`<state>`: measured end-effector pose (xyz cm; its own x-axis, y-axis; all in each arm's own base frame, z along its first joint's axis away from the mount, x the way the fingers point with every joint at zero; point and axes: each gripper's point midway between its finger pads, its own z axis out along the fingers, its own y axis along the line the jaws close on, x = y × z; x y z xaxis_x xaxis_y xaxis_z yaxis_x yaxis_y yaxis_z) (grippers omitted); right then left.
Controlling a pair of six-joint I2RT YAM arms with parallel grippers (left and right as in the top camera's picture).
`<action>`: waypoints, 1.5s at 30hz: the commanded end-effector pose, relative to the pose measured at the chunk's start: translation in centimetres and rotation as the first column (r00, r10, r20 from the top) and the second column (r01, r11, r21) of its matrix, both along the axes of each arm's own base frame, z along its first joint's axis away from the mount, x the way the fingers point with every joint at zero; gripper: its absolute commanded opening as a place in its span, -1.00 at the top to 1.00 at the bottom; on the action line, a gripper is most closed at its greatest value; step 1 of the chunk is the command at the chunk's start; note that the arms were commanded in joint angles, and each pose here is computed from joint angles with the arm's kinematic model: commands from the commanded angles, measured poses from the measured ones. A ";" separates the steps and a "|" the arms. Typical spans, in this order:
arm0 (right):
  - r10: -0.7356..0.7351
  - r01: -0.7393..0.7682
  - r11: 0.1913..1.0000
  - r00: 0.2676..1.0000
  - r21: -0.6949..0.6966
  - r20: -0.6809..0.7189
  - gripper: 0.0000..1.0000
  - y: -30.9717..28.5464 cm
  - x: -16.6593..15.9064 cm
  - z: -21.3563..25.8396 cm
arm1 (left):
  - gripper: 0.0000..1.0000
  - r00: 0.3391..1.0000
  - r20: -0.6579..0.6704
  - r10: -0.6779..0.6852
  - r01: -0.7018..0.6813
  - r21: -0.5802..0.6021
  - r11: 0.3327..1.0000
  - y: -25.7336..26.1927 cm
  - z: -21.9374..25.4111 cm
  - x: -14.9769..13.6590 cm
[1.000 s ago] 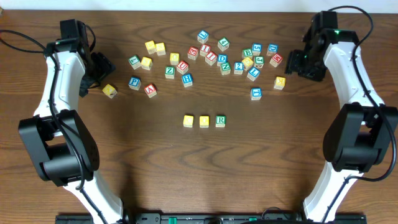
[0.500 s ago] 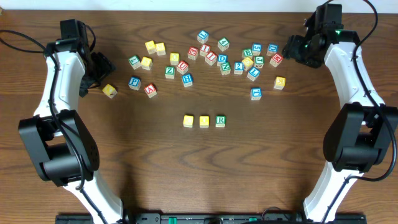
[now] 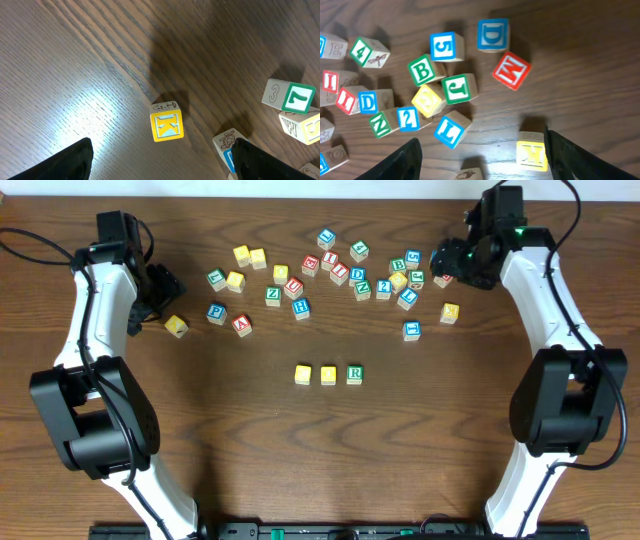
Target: Spell out CORL
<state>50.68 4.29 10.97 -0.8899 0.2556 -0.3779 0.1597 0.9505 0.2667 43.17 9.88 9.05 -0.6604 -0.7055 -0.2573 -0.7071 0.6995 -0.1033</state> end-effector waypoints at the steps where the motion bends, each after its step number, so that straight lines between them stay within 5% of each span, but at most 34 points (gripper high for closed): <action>1: -0.002 0.003 1.000 0.999 0.014 -0.047 -0.44 1.3 -0.3 -2.0 | -0.74 1.000 -0.006 0.014 -0.014 0.001 1.000 0.1 -0.2 0.0; 15: -0.009 0.008 0.999 1.000 0.042 0.020 -0.49 5.2 1.2 -1.5 | -0.75 1.000 -0.006 0.014 -0.014 0.001 1.000 0.1 -0.2 0.0; 18: -0.037 0.037 0.999 0.999 0.039 0.020 -0.36 5.7 1.2 -1.5 | -0.74 1.000 -0.006 0.014 -0.014 0.001 1.000 0.1 -0.2 0.0; 45: -0.133 0.134 0.984 0.991 -0.120 0.021 -0.36 6.8 0.1 -2.0 | -0.74 1.000 -0.006 0.014 -0.014 0.001 1.000 0.1 -0.2 0.0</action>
<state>50.91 11.50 9.48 -0.8462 0.3143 -0.4303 0.2649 0.9488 0.1720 43.17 9.88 9.05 -0.6604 -0.7055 -0.2573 -0.7071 0.6995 -0.1033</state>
